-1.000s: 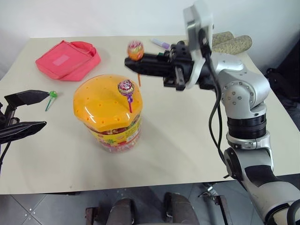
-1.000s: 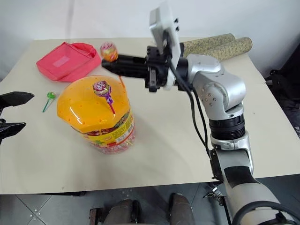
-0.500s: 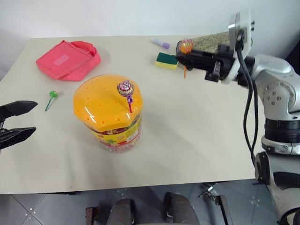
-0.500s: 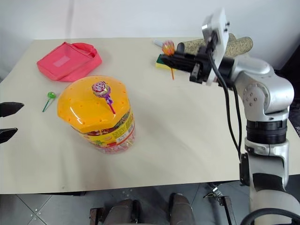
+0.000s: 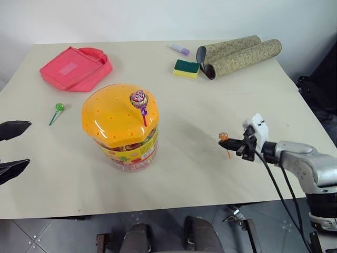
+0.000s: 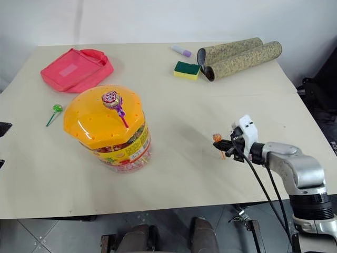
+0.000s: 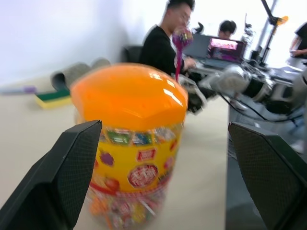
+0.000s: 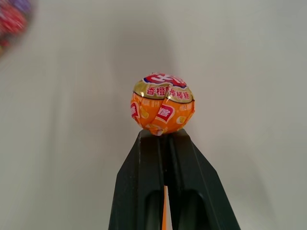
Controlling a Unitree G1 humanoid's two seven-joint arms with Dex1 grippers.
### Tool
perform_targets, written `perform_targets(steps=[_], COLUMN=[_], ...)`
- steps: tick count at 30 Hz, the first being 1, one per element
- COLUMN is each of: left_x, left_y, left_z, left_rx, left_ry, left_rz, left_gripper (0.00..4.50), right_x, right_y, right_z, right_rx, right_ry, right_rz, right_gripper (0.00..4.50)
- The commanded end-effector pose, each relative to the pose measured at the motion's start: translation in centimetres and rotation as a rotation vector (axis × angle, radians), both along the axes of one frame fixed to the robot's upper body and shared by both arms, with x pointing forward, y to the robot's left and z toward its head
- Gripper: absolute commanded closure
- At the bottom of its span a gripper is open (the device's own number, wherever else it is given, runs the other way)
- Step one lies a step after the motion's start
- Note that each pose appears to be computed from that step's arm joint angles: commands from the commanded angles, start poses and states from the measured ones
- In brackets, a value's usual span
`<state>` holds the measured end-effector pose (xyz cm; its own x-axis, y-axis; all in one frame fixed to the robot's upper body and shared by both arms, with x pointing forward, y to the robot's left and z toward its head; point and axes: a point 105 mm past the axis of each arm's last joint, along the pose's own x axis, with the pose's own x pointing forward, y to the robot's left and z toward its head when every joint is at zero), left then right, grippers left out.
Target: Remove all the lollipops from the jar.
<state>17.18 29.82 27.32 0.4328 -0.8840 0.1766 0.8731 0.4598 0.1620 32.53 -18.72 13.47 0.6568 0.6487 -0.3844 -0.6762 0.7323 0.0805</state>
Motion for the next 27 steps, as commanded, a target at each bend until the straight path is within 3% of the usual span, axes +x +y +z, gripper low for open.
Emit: perform_targets(steps=[1, 3, 6, 10, 17, 24, 27], left_x=[-1.0, -1.0, -1.2, -1.1, -0.6, 0.1, 0.5], left_y=[0.0, 0.0, -0.1, -0.1, -0.3, -0.4, -0.4], left_z=[0.9, 1.0, 1.1, 1.2, 1.2, 1.3, 1.3], left_rx=[0.008, 0.006, 0.004, 0.009, 0.006, 0.002, 0.002], left_ry=[-0.041, -0.041, -0.043, -0.039, -0.038, -0.035, -0.034], left_rz=[0.011, 0.014, 0.015, 0.016, -0.005, -0.026, -0.036], left_gripper=[0.00, 0.00, 0.00, 0.00, 0.00, 0.00, 0.00], right_x=[0.2, 0.2, -0.1, -0.5, -1.2, -1.8, -2.4], right_y=[-0.2, -0.2, 0.0, -0.3, 0.6, -0.3, 0.4], right_z=[-0.5, -0.9, -1.3, -1.3, 1.4, 3.5, 6.3], right_rx=[-0.005, -0.008, -0.004, 0.001, 0.027, 0.001, 0.006], right_ry=[-0.007, 0.001, 0.013, 0.006, -0.071, -0.132, -0.213], right_rz=[-0.025, -0.028, -0.013, 0.000, 0.073, 0.081, 0.146], right_gripper=[4.47, 4.47, 3.67, 2.35, 0.02, 0.02, 0.02])
